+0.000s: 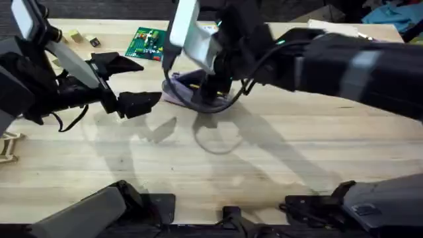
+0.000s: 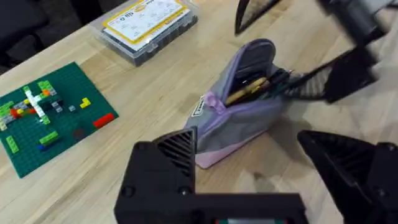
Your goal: Unzip the bag, pick up the pens from the table one at a time and place them inside, then zip the bag closed.
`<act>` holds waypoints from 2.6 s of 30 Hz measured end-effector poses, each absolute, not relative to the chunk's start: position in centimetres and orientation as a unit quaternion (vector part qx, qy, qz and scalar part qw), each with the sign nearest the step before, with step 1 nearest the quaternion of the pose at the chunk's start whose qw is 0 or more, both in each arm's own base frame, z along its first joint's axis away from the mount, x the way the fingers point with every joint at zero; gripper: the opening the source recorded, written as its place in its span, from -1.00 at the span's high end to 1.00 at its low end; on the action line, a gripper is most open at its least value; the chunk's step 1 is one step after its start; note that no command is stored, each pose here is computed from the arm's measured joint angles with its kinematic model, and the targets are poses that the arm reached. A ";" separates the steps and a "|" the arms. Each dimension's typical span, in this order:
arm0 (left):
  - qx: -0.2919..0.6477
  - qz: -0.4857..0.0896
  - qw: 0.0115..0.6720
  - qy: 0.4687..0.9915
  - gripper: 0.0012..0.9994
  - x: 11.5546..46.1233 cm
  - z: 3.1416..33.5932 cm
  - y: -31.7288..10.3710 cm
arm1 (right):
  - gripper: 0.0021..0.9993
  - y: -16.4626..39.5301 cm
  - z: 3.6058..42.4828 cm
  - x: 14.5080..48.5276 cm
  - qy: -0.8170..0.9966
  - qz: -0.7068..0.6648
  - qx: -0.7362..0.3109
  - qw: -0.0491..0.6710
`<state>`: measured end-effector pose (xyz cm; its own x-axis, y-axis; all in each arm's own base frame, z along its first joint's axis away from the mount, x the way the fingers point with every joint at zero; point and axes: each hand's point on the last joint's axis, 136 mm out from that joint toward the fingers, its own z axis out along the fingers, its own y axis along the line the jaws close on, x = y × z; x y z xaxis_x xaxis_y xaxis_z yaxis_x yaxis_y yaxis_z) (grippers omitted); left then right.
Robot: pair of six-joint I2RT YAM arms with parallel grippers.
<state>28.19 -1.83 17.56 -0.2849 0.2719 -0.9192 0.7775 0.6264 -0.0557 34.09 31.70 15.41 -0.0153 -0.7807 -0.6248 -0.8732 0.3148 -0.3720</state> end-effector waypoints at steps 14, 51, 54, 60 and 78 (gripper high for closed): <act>0.358 -0.226 0.485 0.765 -0.99 28.8 17.0 -1.0 | -1.00 31.2 22.7 33.4 0.761 0.141 -0.442 0.454; 0.346 -0.235 0.514 0.749 -0.98 33.8 11.4 2.5 | -1.00 31.5 24.4 33.9 0.831 0.249 -0.256 0.426; 0.338 -0.256 0.516 0.744 -0.98 33.9 10.7 2.2 | -1.00 31.5 24.5 33.9 0.836 0.258 -0.241 0.421; 0.325 -0.284 0.517 0.739 -0.98 33.8 10.0 1.9 | -1.00 31.5 24.5 33.9 0.846 0.277 -0.202 0.409; 0.329 -0.294 0.519 0.732 -0.99 33.8 10.1 1.3 | -1.00 36.0 24.5 33.0 0.851 0.318 -0.181 0.376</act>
<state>33.78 1.34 10.14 -0.2457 0.1769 -0.9531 0.7865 0.6111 -0.0893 33.02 36.02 24.49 -0.6522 -0.0695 -0.7548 -0.5476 0.7317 0.4058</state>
